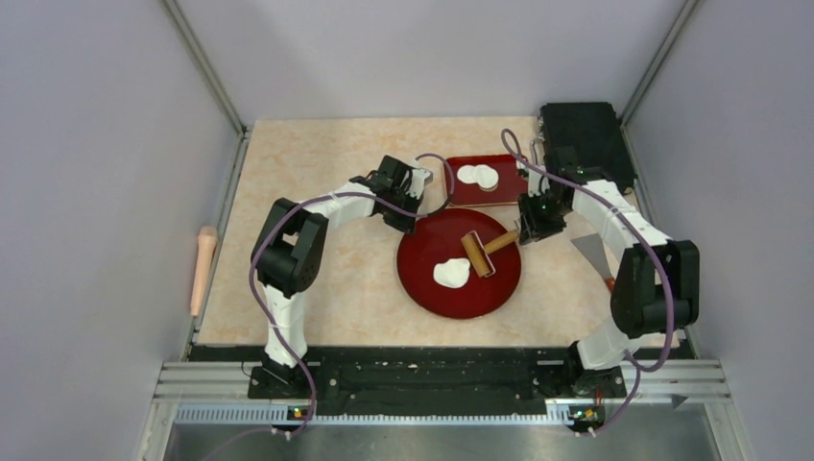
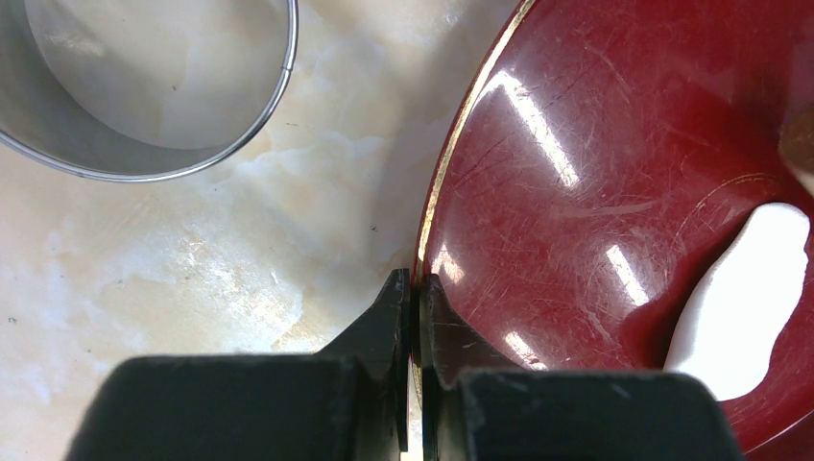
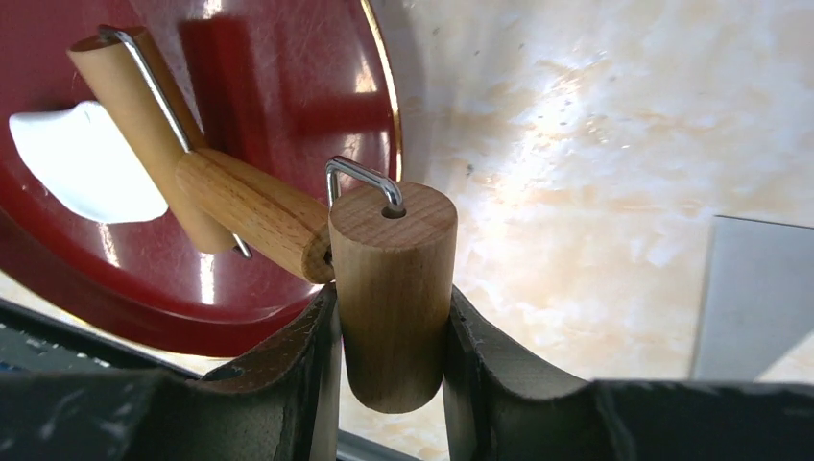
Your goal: Roll out the dumpling wrappers from the dough
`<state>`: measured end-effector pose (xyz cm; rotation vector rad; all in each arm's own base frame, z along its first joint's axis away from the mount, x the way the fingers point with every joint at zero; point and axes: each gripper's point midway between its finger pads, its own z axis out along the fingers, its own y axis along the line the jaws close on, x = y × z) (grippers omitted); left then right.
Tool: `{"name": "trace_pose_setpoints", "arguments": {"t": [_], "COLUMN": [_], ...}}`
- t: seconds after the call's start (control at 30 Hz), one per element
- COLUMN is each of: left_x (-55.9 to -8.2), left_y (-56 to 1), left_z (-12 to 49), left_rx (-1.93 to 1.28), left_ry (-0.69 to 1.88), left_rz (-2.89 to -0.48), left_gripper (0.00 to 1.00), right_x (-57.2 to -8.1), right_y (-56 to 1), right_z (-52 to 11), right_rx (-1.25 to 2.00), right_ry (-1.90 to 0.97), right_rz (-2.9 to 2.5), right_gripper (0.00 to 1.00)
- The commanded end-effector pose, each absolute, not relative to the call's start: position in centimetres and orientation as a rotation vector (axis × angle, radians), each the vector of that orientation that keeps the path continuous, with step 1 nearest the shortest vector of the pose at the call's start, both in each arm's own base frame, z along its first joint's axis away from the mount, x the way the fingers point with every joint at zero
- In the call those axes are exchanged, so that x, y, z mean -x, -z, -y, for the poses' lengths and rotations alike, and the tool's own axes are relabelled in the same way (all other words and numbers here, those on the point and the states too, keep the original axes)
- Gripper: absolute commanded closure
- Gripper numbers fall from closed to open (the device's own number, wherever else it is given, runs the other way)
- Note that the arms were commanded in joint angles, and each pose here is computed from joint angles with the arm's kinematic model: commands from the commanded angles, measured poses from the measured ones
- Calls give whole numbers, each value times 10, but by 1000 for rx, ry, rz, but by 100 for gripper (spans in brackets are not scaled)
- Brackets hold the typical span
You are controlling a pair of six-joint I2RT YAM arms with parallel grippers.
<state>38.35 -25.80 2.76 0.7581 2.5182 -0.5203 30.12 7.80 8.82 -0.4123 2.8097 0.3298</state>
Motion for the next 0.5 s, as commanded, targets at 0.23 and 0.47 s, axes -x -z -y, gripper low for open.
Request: {"name": "trace_pose_setpoints", "arguments": {"t": [0.23, 0.47], "left_x": [-392, -379], "left_y": [-34, -128], "left_z": [225, 237], "left_rx": [-714, -813], "left_ry": [455, 723], "left_rz": [-2527, -2251], "left_gripper": [66, 2], "right_x": [-330, -325], "right_y": [-159, -181], "right_z": [-82, -112], "right_rx": [541, 617], "right_ry": [-311, -500], "right_rz": [-2465, -2292], "right_gripper": [100, 100]}}
